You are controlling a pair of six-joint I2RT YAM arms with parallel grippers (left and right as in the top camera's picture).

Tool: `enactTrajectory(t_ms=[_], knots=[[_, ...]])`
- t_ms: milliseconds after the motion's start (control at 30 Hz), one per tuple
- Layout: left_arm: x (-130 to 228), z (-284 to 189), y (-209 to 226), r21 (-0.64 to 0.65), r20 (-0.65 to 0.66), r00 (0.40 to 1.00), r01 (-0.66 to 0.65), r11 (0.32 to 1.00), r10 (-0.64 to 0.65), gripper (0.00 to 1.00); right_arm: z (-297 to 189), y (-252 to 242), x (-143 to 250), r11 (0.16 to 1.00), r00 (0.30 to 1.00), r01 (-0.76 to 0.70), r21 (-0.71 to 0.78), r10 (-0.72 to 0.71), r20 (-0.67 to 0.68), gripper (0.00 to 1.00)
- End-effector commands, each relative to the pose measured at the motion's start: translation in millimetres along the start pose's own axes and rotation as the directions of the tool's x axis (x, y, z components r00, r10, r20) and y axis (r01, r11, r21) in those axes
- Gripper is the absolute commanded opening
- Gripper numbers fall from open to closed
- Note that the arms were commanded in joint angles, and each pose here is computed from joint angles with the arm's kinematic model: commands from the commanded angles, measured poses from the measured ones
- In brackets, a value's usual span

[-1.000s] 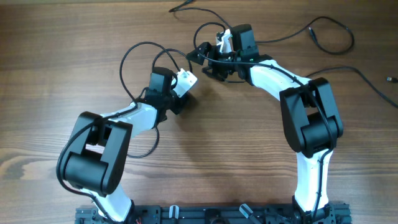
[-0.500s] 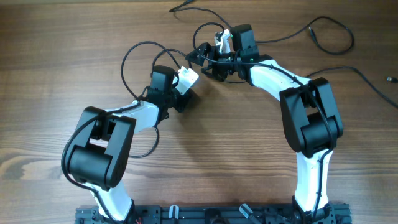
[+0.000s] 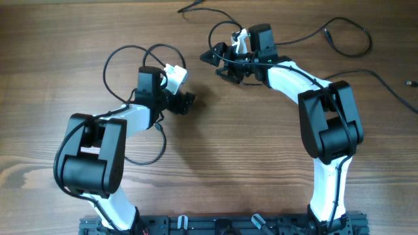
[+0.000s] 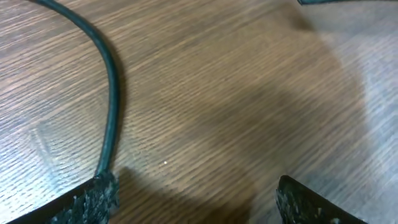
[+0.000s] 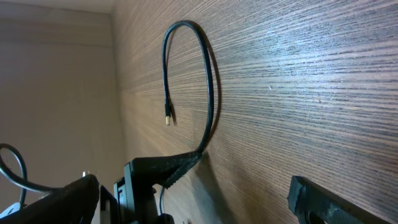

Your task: Untangle cables

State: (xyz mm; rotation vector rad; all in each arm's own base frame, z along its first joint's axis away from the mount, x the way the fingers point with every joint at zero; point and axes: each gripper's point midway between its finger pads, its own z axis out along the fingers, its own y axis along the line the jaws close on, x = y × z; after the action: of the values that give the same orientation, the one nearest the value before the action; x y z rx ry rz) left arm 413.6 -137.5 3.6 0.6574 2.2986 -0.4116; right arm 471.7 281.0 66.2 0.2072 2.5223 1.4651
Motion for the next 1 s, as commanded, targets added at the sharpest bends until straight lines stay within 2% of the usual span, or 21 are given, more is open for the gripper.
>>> enactTrajectory(t_ms=[0, 67, 133, 167, 200, 333, 433, 967], knots=[[19.8, -0.6, -9.6, 0.046, -0.053, 0.998, -0.04, 0.998, 0.043, 0.77, 4.7, -6.0, 6.7, 1.0, 0.999, 0.0, -0.008, -0.001, -0.033, 0.99], [19.8, -0.6, -9.6, 0.046, -0.053, 0.998, -0.04, 0.998, 0.042, 0.64, 4.7, -5.8, 6.9, 1.0, 0.999, 0.001, -0.01, -0.001, -0.034, 0.99], [19.3, -0.6, -9.6, 0.045, -0.051, 0.998, -0.04, 0.998, 0.042, 0.6, 4.7, -5.2, 7.6, 1.0, 0.999, 0.001, -0.013, -0.001, -0.038, 0.99], [16.7, -1.6, -9.4, 0.043, -0.044, 0.998, -0.033, 0.999, 0.035, 0.64, 4.7, -5.7, 8.0, 1.0, 0.999, -0.001, -0.011, 0.001, -0.039, 0.99], [10.1, -4.3, -8.9, 0.037, -0.026, 1.0, -0.015, 0.999, 0.016, 0.81, 4.7, -5.7, 8.0, 1.0, 0.999, -0.001, -0.011, 0.001, -0.039, 0.99], [-23.3, -24.6, -6.1, -0.001, 0.062, 0.997, -0.04, 0.999, 0.04, 0.9, 4.7, -5.8, 7.8, 1.0, 0.999, 0.002, -0.011, -0.003, -0.038, 0.99], [-27.5, -27.9, 17.6, -0.137, 0.061, 0.997, -0.043, 0.99, 0.052, 0.95, 4.7, -5.7, 7.8, 1.0, 0.999, 0.002, -0.011, -0.003, -0.039, 0.99], [5.1, -1.9, 30.2, -0.138, 0.002, 1.0, -0.02, 0.99, 0.02, 0.99, 4.5, -3.6, 11.3, 1.0, 0.998, -0.002, -0.025, 0.0, -0.058, 0.99]])
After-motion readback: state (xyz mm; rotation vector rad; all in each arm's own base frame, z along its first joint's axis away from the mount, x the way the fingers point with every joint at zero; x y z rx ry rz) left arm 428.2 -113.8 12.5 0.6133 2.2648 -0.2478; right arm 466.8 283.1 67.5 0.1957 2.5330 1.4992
